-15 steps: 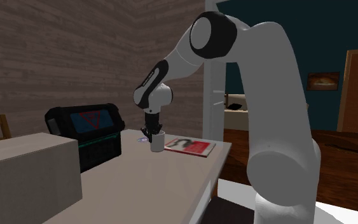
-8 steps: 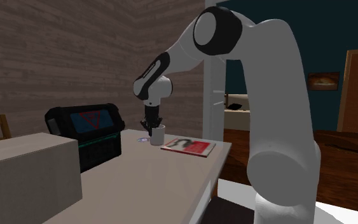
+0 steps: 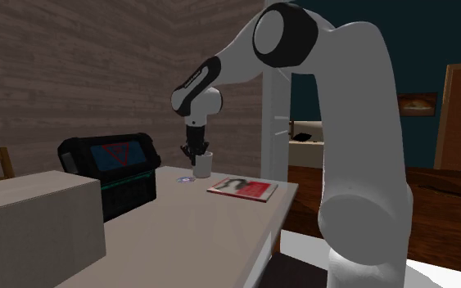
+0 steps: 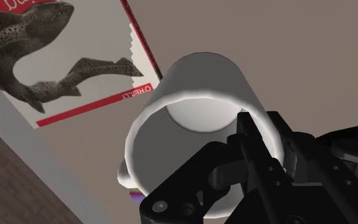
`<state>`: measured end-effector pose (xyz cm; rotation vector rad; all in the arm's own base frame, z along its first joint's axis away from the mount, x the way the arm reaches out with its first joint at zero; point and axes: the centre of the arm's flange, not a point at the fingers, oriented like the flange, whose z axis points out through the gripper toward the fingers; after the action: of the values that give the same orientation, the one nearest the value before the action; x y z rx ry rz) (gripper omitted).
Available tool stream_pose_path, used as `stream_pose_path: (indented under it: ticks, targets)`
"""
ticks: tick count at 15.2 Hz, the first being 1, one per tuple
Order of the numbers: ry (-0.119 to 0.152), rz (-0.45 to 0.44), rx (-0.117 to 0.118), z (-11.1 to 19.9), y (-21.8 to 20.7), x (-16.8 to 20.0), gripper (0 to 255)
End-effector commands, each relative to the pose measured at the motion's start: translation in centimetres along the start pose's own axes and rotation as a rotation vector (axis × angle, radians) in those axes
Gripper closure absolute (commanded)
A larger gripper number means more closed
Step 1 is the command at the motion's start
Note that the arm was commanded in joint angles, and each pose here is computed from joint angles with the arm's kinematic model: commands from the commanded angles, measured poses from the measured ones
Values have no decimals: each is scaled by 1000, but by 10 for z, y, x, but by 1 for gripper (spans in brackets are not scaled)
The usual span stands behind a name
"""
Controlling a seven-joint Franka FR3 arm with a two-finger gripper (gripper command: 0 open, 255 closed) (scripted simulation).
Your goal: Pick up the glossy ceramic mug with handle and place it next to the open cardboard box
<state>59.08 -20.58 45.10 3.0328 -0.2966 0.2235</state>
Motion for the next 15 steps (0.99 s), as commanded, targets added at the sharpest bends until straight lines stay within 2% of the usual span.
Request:
stream_pose_path:
  ticks: [1,15]
  targets:
    - [0,0,0,-11,0,2,255]
    - [0,0,0,-84,5,13,255]
